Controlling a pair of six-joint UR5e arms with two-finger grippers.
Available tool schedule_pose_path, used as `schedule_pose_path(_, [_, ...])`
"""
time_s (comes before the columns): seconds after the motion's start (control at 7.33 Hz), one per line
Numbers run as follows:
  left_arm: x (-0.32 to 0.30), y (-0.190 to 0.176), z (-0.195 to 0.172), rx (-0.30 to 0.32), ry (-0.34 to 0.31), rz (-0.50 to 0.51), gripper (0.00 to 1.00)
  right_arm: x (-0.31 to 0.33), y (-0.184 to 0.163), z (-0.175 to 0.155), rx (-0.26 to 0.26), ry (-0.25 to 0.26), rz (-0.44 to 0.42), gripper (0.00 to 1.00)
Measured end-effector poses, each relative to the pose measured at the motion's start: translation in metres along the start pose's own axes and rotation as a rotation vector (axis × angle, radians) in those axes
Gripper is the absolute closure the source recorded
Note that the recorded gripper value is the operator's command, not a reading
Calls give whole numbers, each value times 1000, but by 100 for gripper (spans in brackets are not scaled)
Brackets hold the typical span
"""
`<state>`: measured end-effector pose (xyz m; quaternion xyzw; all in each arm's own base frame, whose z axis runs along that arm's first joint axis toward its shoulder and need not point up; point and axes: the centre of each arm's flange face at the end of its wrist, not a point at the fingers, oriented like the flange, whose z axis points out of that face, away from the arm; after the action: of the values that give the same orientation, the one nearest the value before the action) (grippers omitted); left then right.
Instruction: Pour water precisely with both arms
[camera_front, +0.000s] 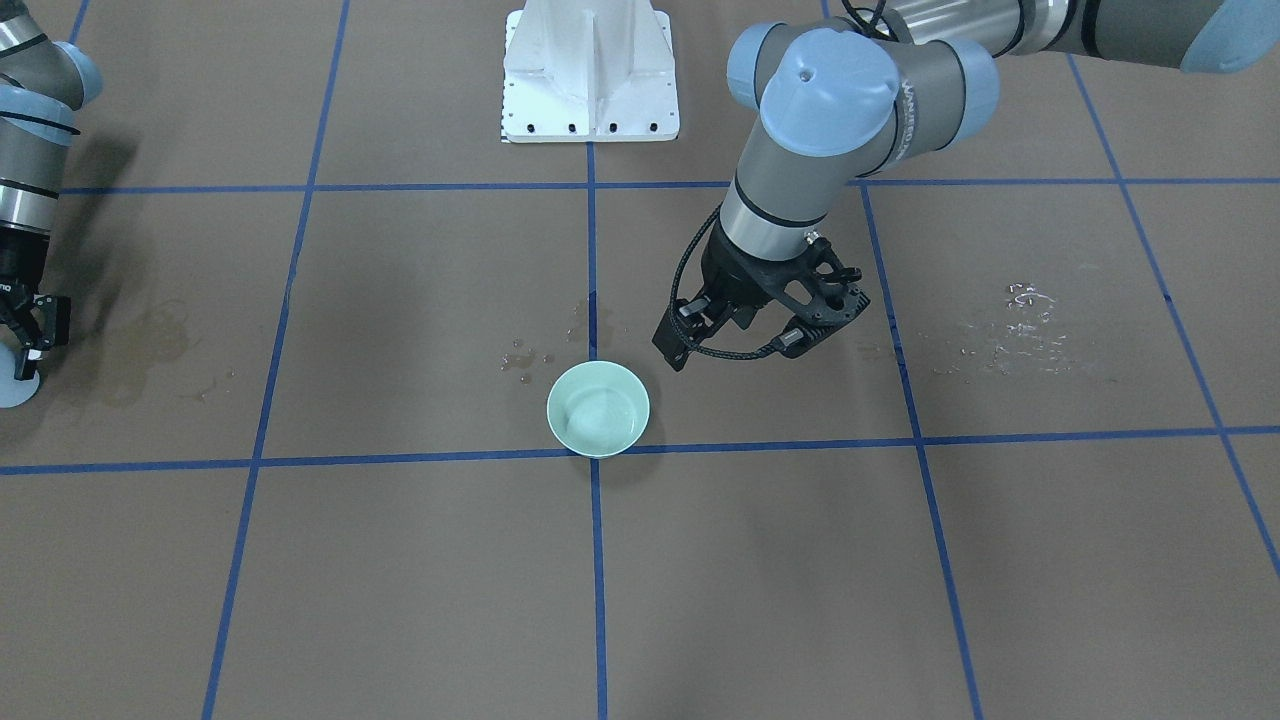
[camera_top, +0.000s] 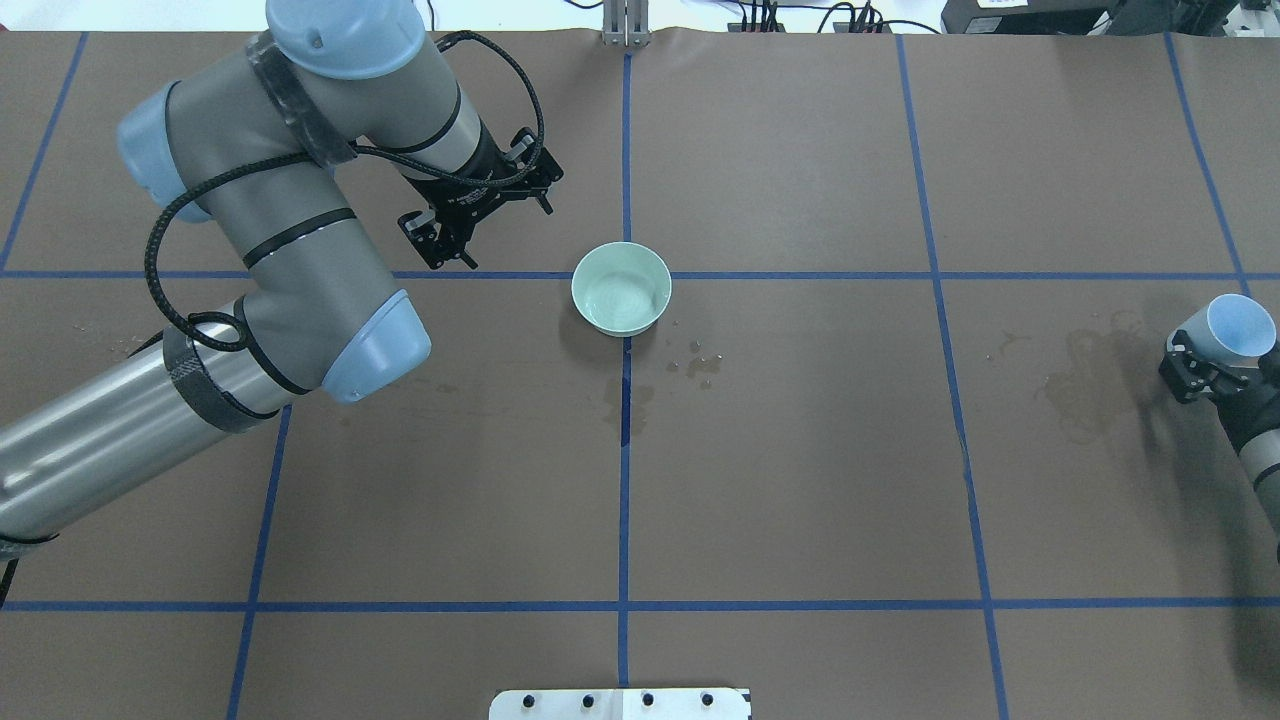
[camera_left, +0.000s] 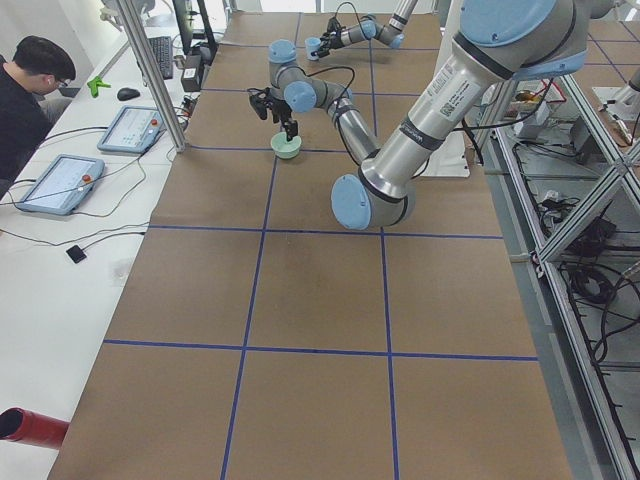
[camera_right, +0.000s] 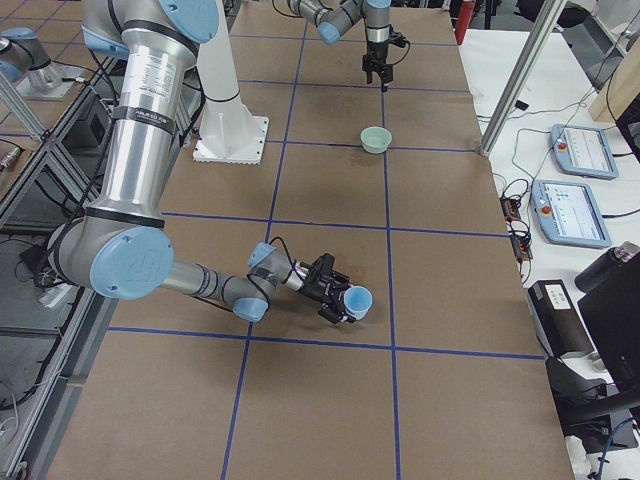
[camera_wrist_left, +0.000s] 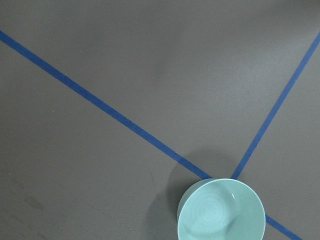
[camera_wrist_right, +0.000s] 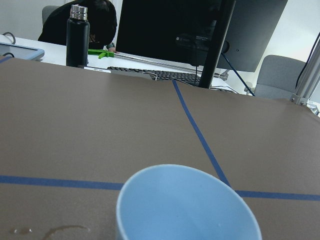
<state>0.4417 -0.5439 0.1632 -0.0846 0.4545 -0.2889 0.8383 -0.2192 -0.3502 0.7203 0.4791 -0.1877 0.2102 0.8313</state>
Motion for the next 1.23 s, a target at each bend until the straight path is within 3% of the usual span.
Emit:
schedule_pose_path(0.14, [0, 0, 0, 0, 0, 0, 0, 1, -1, 2, -3, 3, 2, 0])
schedule_pose_path(0.41, [1, 0, -1, 0, 1, 0, 0, -5, -6, 8, -11, -1, 10, 19])
schedule_pose_path(0.55, [2, 1, -2, -1, 3, 1, 0, -7, -10, 12, -16, -1, 9, 43])
schedule_pose_path(0.68, [3, 2, -3, -1, 6, 2, 0, -9, -17, 18, -23, -1, 7, 99])
schedule_pose_path(0.95, [5, 5, -7, -2, 14, 5, 0, -13, -33, 29, -39, -6, 6, 100])
schedule_pose_path(1.23, [4, 8, -15, -6, 28, 14, 0, -6, -75, 50, -104, -43, -60, 100])
